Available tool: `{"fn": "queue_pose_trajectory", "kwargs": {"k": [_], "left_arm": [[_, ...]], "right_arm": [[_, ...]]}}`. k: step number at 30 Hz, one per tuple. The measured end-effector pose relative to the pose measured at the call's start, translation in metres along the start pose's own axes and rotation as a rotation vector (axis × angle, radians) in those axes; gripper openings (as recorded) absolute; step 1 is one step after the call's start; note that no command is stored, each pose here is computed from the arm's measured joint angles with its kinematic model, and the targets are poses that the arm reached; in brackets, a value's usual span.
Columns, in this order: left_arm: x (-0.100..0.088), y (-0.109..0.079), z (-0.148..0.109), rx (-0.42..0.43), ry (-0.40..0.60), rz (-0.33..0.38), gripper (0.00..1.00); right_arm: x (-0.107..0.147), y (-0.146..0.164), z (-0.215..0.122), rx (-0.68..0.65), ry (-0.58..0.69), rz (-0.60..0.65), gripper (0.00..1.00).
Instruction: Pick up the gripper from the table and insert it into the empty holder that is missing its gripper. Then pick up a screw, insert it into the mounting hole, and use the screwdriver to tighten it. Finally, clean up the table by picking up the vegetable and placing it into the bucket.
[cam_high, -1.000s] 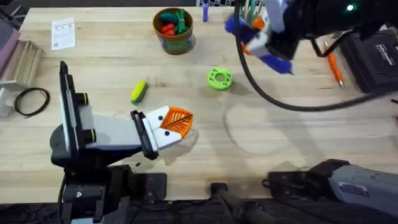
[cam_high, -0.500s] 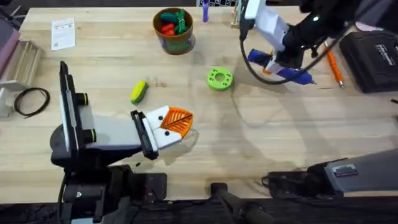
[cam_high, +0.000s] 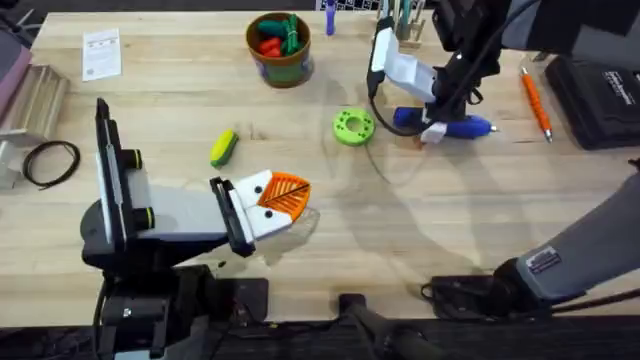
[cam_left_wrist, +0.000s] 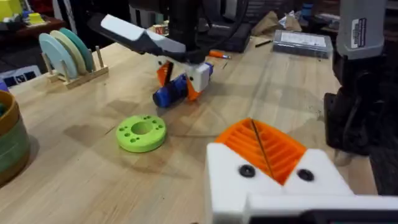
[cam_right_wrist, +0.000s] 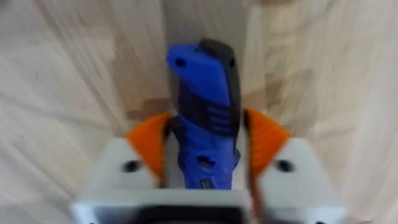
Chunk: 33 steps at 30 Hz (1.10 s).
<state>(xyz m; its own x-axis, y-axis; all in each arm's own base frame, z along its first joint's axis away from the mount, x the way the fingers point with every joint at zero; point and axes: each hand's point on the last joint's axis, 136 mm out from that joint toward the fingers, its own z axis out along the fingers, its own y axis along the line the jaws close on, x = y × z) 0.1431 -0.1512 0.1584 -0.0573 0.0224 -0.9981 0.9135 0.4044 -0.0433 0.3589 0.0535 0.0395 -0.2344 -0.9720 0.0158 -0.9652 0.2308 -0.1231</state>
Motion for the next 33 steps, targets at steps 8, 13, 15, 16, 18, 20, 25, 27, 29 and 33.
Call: {"fn": "queue_pose_trajectory", "kwargs": {"k": [8,13,15,16,18,20,25,27,29,33], "left_arm": [[0.000,0.000,0.000,0.000,0.000,0.000,0.014],[0.000,0.000,0.000,0.000,0.000,0.005,0.524],[0.000,0.000,0.000,0.000,0.000,0.005,0.837],[0.000,0.000,0.000,0.000,0.000,0.002,0.947],[0.000,0.000,0.000,0.000,0.000,0.004,0.985],[0.000,0.000,0.000,0.000,0.000,0.004,0.986],[0.000,0.003,0.000,-0.017,0.000,0.008,0.988],[-0.001,0.006,0.000,-0.035,0.000,0.002,0.987],[-0.002,0.015,-0.001,-0.089,-0.003,-0.026,0.987],[-0.012,0.046,-0.006,-0.268,-0.039,-0.048,0.987]], "right_arm": [[-0.018,-0.003,-0.033,0.091,-0.041,0.043,0.954],[-0.047,0.000,-0.099,0.241,-0.158,0.071,0.955],[-0.057,0.003,-0.132,0.309,-0.225,0.089,0.954],[-0.061,0.006,-0.148,0.340,-0.259,0.101,0.954],[-0.066,0.008,-0.178,0.405,-0.335,0.145,0.955],[-0.073,0.008,-0.207,0.462,-0.434,0.215,0.955],[-0.081,0.020,-0.248,0.468,-0.606,0.401,0.961],[-0.077,0.029,-0.251,0.425,-0.627,0.493,0.988],[-0.071,0.038,-0.250,0.380,-0.631,0.580,0.991],[-0.059,0.053,-0.251,0.318,-0.634,0.707,0.992]]}}
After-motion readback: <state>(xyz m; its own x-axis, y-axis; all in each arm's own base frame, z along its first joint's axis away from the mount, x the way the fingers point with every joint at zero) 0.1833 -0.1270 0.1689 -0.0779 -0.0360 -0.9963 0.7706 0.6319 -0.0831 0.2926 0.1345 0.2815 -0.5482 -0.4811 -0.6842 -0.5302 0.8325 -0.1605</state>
